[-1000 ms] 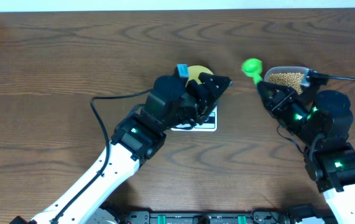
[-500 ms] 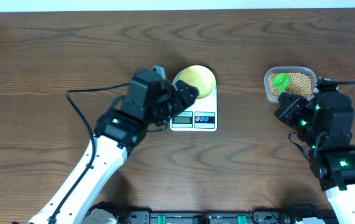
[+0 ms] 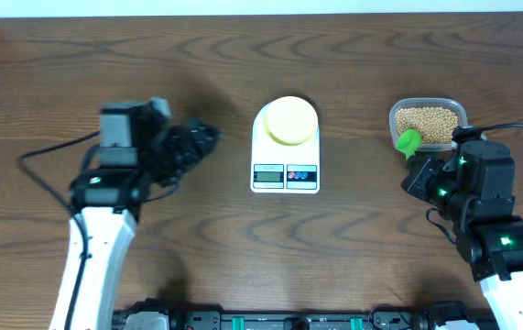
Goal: Scoop item into bowl and weigh 50g on scale
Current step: 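Retract the left arm and move the scoop past the soybean tub with the right gripper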
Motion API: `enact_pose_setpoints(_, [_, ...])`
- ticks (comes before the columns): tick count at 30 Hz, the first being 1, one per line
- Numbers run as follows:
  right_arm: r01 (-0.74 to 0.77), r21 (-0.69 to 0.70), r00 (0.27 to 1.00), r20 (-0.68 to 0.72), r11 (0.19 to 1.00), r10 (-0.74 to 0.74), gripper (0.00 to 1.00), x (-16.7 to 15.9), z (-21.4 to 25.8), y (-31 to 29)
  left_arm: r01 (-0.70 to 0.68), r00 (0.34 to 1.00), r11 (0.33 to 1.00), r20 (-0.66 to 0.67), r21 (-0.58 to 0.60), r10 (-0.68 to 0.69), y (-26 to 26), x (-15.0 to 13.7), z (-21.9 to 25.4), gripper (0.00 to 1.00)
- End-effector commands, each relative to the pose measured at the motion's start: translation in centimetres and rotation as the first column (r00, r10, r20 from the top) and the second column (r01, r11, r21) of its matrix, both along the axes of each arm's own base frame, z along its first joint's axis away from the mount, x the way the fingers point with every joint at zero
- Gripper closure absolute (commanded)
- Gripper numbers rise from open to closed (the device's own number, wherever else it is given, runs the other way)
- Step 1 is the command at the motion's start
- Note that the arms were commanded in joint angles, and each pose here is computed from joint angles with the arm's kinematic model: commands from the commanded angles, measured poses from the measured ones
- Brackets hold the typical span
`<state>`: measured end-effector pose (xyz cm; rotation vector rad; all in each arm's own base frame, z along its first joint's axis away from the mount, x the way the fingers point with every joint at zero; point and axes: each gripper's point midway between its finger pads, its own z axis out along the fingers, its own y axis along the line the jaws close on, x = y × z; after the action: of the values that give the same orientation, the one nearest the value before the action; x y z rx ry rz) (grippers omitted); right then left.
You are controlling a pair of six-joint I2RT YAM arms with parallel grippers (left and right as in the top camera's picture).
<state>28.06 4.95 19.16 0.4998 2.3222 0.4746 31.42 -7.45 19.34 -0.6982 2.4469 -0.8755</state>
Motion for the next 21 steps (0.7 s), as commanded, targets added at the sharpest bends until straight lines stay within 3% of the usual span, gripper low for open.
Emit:
enact_pose_setpoints(1, [-0.064, -0.033, 0.998, 0.022, 0.997, 0.065, 0.99, 0.0, 0.6, 0.4, -0.035, 0.999, 0.999, -0.012, 0.006, 0.035, 2.0, -0.4, 0.3, 0.17])
enact_pose_setpoints(3, [-0.066, -0.032, 0.998, 0.019, 0.997, 0.066, 0.99, -0.1, 0.6, 0.4, -0.081, 0.995, 0.996, -0.056, 0.022, 0.082, 3.3, -0.9, -0.4, 0.16])
enact_pose_setpoints(7, [-0.104, -0.046, 0.994, 0.027, 0.994, 0.105, 0.99, -0.1, 0.6, 0.7, -0.135, 0.982, 0.989, -0.123, 0.065, 0.143, 4.9, -1.9, -1.6, 0.01])
enact_pose_setpoints(21, [-0.167, -0.140, 0.970, 0.152, 0.976, 0.187, 0.99, 1.6, 2.7, 0.9, -0.134, 0.980, 0.989, -0.140, 0.064, 0.142, 4.8, -2.3, -1.8, 0.02])
